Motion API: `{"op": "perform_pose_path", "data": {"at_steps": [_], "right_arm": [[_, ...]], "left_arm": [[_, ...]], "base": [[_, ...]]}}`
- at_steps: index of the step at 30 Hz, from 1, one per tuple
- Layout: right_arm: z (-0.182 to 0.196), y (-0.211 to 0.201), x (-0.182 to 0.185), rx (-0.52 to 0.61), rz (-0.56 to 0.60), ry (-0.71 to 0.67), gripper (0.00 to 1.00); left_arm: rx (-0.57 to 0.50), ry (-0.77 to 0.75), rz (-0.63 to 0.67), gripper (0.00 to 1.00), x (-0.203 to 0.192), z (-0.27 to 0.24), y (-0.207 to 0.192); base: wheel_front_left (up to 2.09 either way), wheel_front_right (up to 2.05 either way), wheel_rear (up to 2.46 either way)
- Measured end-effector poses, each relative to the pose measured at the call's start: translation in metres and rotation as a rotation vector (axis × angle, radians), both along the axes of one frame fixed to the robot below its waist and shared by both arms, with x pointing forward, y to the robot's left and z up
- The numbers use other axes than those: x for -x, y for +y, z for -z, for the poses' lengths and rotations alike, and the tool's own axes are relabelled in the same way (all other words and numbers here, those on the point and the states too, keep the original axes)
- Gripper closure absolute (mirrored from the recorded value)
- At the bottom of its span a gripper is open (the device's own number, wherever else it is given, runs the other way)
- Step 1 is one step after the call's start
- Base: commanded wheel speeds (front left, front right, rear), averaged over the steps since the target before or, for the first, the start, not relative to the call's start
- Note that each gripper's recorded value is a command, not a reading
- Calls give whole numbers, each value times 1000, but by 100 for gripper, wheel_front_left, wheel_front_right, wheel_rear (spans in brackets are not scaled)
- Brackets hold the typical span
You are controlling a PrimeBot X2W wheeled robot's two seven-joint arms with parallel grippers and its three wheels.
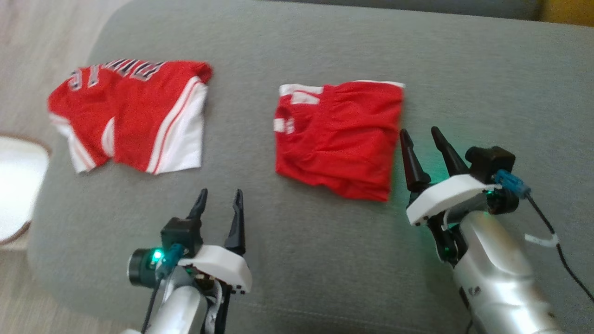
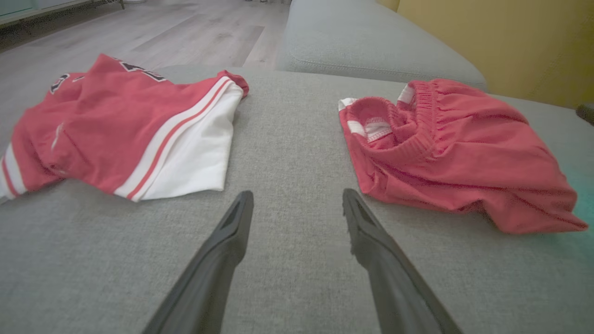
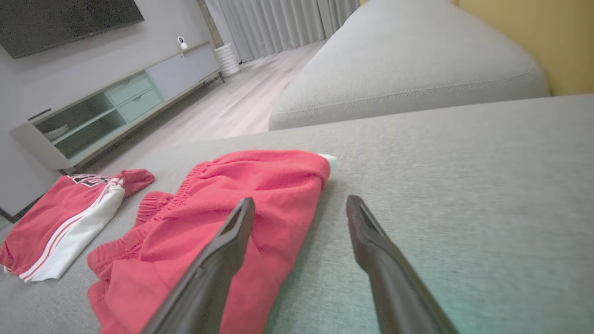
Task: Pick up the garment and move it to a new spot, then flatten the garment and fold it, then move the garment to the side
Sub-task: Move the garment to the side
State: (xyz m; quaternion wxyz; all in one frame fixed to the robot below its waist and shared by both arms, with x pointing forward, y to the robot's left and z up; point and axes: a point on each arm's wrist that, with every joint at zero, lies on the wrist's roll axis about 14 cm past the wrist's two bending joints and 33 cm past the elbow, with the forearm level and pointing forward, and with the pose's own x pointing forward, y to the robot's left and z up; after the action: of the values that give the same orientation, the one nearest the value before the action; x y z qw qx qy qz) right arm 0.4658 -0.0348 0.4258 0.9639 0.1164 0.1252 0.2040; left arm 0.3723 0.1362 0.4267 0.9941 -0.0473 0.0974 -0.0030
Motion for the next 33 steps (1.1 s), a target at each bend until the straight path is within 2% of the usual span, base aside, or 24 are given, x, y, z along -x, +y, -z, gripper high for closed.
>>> {"op": "perform_pose_path", "data": {"at_steps": [8, 9, 10, 11, 15, 24, 33], "right_arm": [[55, 29, 0, 69, -80, 185, 0], [56, 32, 1, 61, -86, 192, 22], [56, 33, -1, 57, -89, 193, 78], [55, 34, -3, 50, -87, 191, 100], [45, 28, -11, 27, -64, 170, 100], [22, -36, -6, 3, 87, 113, 100], [0, -137, 28, 18, 325, 57, 100]], "left_arm": [[6, 52, -75, 0, 18, 12, 20], [4, 54, -81, 0, 19, 13, 22], [3, 55, -84, 0, 19, 13, 23], [4, 54, -85, 0, 18, 13, 24], [5, 25, -49, 0, 2, 6, 15], [25, -15, 135, 0, -34, 0, -42], [66, -71, 455, 0, -65, -9, -156]], "base": [[0, 0, 0], [0, 0, 0], [0, 0, 0], [0, 0, 0], [0, 0, 0], [0, 0, 0], [0, 0, 0]]}}
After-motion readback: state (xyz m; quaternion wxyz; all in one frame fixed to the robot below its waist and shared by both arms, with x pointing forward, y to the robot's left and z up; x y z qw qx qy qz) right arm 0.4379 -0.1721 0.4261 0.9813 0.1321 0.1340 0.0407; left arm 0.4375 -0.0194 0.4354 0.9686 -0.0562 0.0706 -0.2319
